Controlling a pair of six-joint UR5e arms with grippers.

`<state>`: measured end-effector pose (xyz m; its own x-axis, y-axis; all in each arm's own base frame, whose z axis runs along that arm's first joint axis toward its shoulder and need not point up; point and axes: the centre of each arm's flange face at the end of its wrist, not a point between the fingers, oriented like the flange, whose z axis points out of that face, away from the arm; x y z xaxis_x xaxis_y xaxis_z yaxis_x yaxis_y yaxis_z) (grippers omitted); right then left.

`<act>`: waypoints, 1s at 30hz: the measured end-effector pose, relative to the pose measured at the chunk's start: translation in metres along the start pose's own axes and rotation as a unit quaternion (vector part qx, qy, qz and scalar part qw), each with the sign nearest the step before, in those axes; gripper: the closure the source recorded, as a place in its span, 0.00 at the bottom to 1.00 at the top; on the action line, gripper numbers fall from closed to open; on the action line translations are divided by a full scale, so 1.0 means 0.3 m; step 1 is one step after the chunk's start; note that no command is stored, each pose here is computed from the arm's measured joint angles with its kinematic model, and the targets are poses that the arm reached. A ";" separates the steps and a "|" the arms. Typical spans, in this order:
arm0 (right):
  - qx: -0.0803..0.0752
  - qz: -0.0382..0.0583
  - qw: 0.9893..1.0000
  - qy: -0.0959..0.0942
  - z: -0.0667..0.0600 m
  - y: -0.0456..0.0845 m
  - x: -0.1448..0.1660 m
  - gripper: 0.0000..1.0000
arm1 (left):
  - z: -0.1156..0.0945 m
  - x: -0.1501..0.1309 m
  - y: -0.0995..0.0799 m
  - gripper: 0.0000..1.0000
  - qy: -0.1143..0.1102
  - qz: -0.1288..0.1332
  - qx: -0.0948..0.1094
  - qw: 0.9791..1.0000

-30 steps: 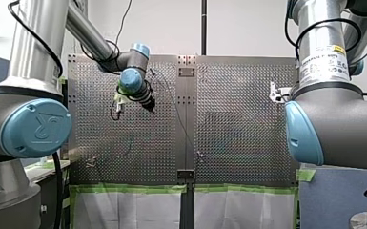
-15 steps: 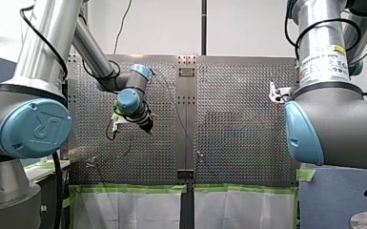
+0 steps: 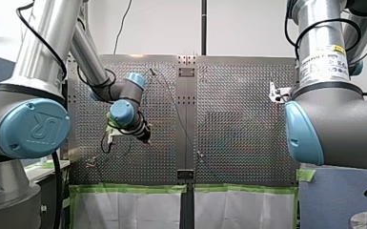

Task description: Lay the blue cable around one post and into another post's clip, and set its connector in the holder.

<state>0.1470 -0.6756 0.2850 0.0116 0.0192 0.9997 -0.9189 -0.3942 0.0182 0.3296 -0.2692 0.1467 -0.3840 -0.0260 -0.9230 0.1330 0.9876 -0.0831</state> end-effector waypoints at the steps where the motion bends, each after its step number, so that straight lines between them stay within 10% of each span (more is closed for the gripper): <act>1: 0.000 0.000 1.000 0.000 0.000 0.000 0.000 0.02 | -0.005 0.008 0.001 0.00 0.000 -0.001 0.001 1.000; 30: 0.004 -0.002 1.000 -0.001 0.003 -0.017 0.000 0.02 | -0.123 0.195 0.066 0.00 -0.029 -0.034 -0.002 0.999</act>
<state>0.1522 -0.6744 0.2848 0.0152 0.0196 0.9997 -0.9158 -0.4010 0.0218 0.2761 -0.2455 0.1050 -0.3381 -0.1017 -0.9356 0.1044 0.9840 -0.1447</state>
